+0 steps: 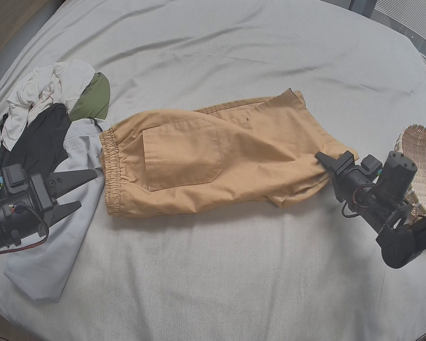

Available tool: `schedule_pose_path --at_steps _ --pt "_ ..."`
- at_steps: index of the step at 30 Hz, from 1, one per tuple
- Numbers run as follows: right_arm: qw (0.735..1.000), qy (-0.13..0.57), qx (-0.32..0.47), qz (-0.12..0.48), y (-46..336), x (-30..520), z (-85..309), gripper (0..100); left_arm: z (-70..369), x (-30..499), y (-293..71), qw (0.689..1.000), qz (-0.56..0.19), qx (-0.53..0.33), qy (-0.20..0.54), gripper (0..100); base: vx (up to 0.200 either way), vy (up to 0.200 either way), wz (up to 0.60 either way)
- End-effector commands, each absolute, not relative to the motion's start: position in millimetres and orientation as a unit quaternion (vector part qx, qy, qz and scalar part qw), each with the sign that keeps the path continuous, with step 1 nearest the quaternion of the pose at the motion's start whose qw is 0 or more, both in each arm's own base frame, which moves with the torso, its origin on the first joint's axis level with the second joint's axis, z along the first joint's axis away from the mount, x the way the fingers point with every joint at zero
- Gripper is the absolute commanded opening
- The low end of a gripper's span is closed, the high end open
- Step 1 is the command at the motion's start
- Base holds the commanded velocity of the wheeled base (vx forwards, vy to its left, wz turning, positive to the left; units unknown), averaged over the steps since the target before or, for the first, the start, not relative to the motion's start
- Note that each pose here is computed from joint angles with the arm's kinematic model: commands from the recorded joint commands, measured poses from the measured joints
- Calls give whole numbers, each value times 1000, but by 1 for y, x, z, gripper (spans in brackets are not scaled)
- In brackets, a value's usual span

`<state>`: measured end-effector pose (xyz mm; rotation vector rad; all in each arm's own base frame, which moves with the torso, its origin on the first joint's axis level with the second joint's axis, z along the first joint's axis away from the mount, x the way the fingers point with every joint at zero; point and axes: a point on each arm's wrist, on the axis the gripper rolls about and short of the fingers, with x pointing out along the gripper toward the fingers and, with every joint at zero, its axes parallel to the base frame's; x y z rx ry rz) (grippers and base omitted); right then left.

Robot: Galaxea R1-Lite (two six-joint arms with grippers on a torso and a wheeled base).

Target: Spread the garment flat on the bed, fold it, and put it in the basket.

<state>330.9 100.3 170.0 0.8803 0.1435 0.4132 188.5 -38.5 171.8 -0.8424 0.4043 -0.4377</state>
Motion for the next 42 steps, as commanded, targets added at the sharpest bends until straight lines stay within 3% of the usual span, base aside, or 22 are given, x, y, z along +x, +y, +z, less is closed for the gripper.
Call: schedule_pose_path --at_steps 1,5,12,16,27,28,33,42 --pt "886 49 413 204 83 276 197 0 168 185 -38 867 -212 -403 201 100 0 0 0" --pt "905 99 381 159 61 236 192 0 172 182 -38 868 -220 -402 194 100 0 0 0" --pt "910 154 363 125 41 176 182 0 173 180 -39 866 -227 -402 195 100 0 0 0" --pt "920 208 312 112 34 139 164 0 171 179 -39 865 -226 -402 197 100 0 0 0" --pt "929 252 248 112 27 109 145 0 175 175 -40 865 -235 -400 192 100 0 0 0" --pt "929 252 248 112 27 109 145 100 175 175 -40 865 -235 -400 192 100 0 0 0" --pt "934 248 234 110 24 99 140 100 175 175 -40 865 -236 -400 190 100 0 0 0" --pt "970 107 218 25 -1 90 181 100 176 175 -40 865 -236 -400 189 100 0 0 0"
